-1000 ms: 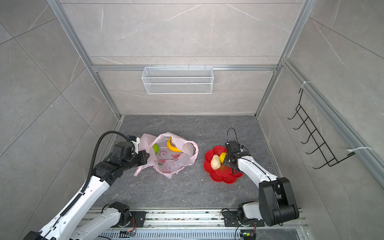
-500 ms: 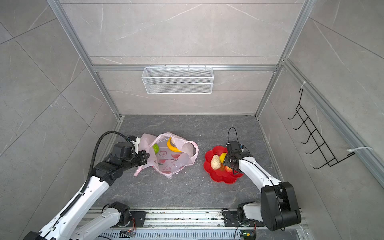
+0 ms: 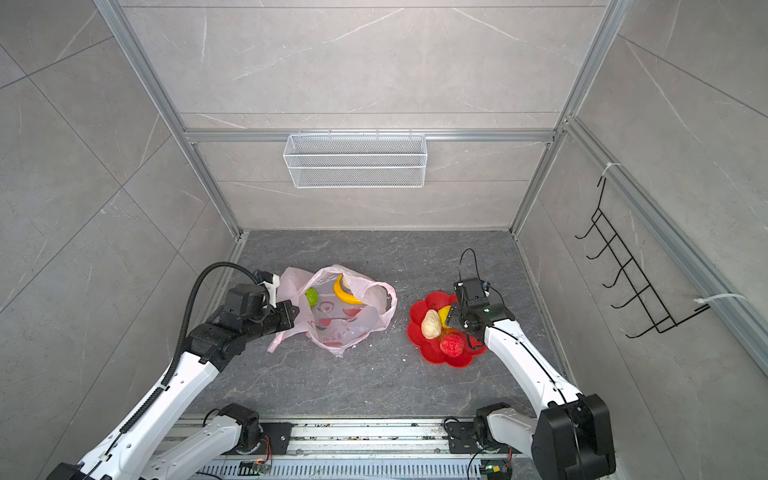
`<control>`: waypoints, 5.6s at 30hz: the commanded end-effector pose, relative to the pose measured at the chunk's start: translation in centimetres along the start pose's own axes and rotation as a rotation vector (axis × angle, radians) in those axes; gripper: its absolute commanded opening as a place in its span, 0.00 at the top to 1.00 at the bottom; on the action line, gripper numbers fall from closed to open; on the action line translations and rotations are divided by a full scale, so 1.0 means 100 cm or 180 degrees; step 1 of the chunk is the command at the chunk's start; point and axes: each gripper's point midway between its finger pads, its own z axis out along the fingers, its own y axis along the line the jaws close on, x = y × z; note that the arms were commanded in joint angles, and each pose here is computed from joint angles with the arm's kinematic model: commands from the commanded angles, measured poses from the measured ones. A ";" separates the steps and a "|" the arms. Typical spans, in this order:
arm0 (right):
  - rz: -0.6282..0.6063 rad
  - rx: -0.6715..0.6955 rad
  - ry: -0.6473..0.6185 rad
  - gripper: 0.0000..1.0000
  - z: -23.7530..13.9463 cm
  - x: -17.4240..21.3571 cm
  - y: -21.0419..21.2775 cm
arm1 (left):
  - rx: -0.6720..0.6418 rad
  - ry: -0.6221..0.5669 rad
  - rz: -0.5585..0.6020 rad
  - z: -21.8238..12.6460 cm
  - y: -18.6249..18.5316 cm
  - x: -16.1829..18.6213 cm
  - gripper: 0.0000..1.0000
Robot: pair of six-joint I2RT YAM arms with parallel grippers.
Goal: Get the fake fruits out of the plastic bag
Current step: 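Set the red apple on the plate beside the lemon and open the right gripper, then move the right gripper back over the bag opening, then lower the right gripper into the bag toward the cream-coloured fruit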
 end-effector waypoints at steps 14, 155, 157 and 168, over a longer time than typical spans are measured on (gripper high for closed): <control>-0.1400 -0.1111 -0.1004 0.37 -0.140 -0.015 0.157 | 0.0027 0.0201 0.0060 -0.013 0.004 0.022 0.99; -0.1036 -0.1116 -0.0844 0.12 0.123 -0.022 0.422 | 0.0697 0.0282 0.0206 -0.008 -0.035 0.020 1.00; -0.1026 -0.1094 -0.0841 0.11 0.126 -0.024 0.421 | 0.0731 0.0289 0.0212 -0.009 -0.037 0.020 1.00; -0.1117 -0.1338 -0.0835 0.11 0.125 -0.024 0.439 | 0.0912 0.0351 0.0245 -0.021 -0.045 0.027 1.00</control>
